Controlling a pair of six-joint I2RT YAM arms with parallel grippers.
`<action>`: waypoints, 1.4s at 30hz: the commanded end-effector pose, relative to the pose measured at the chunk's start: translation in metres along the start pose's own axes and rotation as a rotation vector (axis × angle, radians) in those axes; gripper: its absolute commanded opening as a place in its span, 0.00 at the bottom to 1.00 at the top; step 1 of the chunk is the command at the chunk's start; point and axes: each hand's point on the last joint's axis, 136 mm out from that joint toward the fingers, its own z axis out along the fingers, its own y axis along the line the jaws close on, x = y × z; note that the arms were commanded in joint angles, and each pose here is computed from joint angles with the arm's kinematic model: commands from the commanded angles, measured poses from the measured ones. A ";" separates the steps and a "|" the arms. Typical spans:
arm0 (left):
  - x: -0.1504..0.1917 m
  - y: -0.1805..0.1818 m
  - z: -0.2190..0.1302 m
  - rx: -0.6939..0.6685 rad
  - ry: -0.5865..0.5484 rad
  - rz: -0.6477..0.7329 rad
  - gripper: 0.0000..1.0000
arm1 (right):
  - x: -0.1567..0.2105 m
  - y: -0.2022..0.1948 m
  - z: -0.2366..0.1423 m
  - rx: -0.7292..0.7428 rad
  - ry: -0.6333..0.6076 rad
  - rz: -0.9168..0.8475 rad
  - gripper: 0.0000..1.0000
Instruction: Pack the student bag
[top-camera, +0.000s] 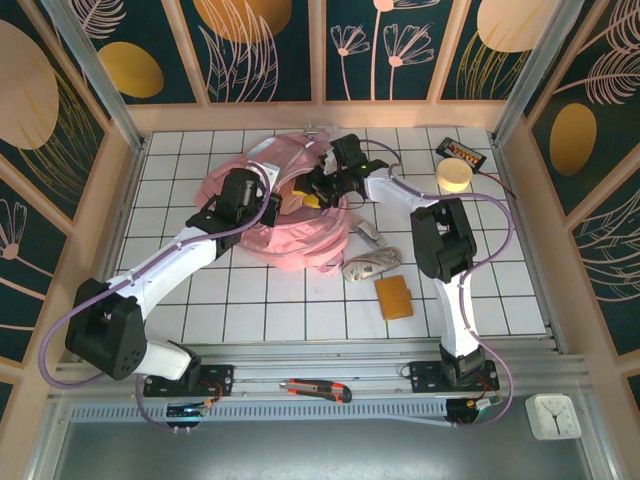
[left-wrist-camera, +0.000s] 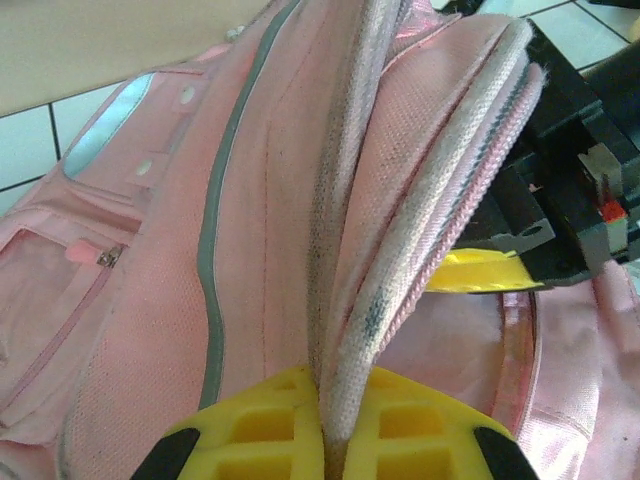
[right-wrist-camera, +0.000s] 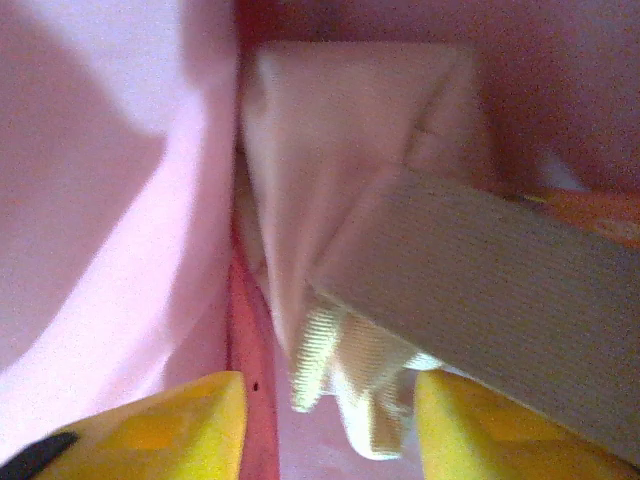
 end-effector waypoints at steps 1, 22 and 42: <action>-0.053 -0.002 -0.022 -0.009 -0.198 0.000 0.00 | 0.010 0.015 -0.028 0.065 -0.033 -0.067 0.56; -0.036 0.009 -0.017 -0.070 -0.152 0.009 0.00 | 0.060 -0.057 -0.194 0.398 -0.204 -0.099 0.99; -0.035 0.016 -0.029 -0.104 -0.170 -0.001 0.00 | 0.112 -0.158 -0.167 0.639 -0.150 0.491 0.99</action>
